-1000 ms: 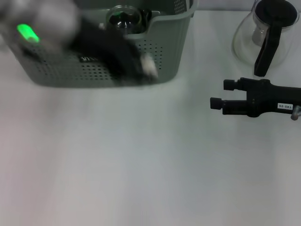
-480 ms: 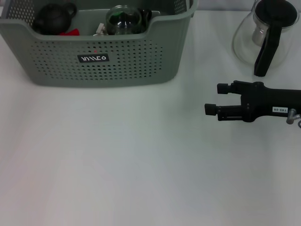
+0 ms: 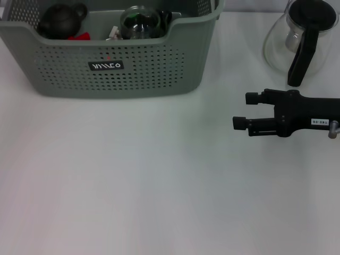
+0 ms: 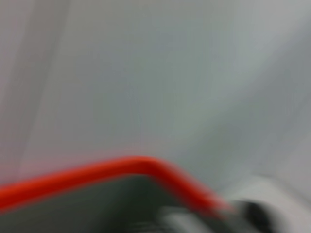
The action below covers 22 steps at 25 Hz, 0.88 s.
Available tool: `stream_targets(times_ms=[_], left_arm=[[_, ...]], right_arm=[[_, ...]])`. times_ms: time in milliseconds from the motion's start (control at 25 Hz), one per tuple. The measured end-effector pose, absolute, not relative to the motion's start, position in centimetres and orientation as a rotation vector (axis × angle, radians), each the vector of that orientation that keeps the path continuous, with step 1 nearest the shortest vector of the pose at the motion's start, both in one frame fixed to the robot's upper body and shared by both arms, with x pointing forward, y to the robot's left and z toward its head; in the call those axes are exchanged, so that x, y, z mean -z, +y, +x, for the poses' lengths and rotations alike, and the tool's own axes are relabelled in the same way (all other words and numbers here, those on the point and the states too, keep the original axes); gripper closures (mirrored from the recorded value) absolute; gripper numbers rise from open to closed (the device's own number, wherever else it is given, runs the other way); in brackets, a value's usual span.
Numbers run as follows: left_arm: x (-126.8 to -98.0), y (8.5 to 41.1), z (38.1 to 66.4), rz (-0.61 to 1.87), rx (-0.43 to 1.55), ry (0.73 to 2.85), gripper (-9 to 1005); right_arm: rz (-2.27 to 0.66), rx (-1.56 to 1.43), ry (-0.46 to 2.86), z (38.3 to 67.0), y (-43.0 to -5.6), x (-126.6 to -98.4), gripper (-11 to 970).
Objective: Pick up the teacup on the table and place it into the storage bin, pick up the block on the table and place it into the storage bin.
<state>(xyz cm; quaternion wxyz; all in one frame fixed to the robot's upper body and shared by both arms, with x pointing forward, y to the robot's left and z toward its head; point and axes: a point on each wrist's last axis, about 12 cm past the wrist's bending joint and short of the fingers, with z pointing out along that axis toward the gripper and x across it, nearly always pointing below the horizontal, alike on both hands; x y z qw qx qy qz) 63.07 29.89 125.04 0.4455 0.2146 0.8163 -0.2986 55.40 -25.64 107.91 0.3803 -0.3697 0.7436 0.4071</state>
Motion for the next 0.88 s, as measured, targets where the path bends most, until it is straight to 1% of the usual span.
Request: stream_targets(times_ms=[120,200,320,520,600,720,880], left_arm=[[-124.7,28.4,58.9,0.811,0.984,1.862,61],[-123.8,27.8,56.9,0.955,1.055,1.787,55],[-121.1,27.1,54.7,1.098,1.092,1.743,47],[-115.7,26.5,53.4,1.149,1.115,1.794,33],[-114.1,26.6,53.3,1.13,1.103,1.823,33],[-112.0,26.9,53.5,1.082,1.068,1.868,33],[-110.3,27.0,53.6,1.057,1.036,1.905,33]], right_arm=[[-0.955,-1.05,1.89,55.3,-25.7,-108.0,62],[-0.967,-1.052,1.88,55.2,-25.8,-108.1,62],[-1.004,-1.054,1.849,54.9,-25.7,-108.2,62],[-1.078,-1.052,1.783,54.8,-24.9,-108.2,63],[-1.121,-1.053,1.752,54.8,-24.1,-108.2,63],[-1.183,-1.042,1.722,55.0,-22.7,-108.0,63],[-1.258,-1.008,1.718,55.2,-21.0,-107.5,63]])
